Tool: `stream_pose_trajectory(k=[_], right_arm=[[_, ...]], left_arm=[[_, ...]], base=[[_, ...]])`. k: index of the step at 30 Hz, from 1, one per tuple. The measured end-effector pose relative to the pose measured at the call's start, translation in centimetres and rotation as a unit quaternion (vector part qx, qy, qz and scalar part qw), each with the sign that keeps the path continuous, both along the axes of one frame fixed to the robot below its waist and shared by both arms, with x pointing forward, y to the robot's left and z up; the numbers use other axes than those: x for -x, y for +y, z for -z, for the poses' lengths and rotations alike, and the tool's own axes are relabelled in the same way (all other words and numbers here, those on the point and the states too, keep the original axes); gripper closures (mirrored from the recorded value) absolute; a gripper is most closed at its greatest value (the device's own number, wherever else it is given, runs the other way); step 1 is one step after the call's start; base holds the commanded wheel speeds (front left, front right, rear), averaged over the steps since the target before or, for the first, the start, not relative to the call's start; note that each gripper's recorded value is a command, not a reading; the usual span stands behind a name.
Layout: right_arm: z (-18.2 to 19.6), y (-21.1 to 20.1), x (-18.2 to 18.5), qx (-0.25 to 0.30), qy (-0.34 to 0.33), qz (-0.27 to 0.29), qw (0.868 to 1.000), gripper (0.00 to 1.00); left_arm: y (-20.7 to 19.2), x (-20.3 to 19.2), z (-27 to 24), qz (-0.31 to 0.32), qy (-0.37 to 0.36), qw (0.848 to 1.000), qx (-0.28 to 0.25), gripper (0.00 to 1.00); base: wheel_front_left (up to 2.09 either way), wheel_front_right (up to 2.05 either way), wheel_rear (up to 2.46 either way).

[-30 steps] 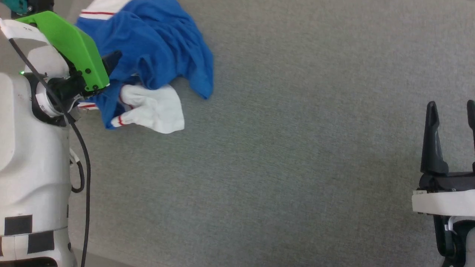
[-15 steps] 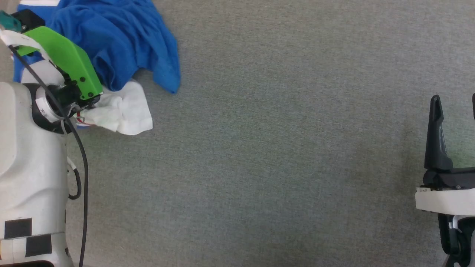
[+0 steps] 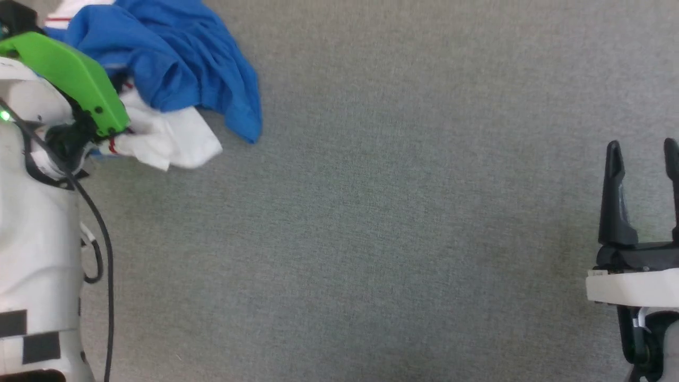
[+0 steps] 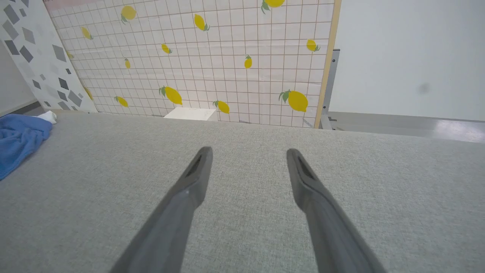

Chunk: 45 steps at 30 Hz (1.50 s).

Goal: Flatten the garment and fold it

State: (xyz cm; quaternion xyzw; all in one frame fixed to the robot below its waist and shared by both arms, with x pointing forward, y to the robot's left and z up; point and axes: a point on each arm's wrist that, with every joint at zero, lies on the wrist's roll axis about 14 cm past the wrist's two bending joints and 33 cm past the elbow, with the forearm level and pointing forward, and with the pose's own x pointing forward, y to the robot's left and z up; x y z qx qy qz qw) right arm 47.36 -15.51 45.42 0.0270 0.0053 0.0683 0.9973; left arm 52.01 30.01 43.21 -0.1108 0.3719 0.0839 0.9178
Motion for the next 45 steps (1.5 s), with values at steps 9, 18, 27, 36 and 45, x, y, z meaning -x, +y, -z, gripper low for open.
stream_pose_trajectory(k=[9, 18, 27, 36, 45], right_arm=[[-3.4, 0.2, 1.4, -0.029, -0.04, 0.003, 0.999, 0.0], [-7.6, -0.6, 3.9, -0.059, -0.091, 0.014, 0.994, 0.0], [-10.1, -3.6, 7.3, -0.064, -0.121, 0.054, 0.989, 0.0], [-11.2, -6.9, 9.9, -0.06, -0.14, 0.101, 0.983, 0.0], [-11.4, -9.6, 11.9, -0.057, -0.144, 0.142, 0.978, 0.0]], left_arm=[[-1.5, -2.0, -12.2, 0.057, -0.188, 0.98, -0.026, 1.0], [-5.8, -0.4, -27.2, 0.112, -0.4, 0.908, -0.049, 1.0], [-16.4, 3.4, -36.2, 0.219, -0.501, 0.837, 0.008, 1.0], [-28.1, 7.4, -38.0, 0.356, -0.513, 0.778, 0.071, 1.0], [-35.8, 10.6, -33.7, 0.439, -0.471, 0.756, 0.12, 1.0]], base=[[0.0, 0.0, 0.0], [0.0, 0.0, 0.0], [0.0, 0.0, 0.0], [0.0, 0.0, 0.0], [0.0, 0.0, 0.0]])
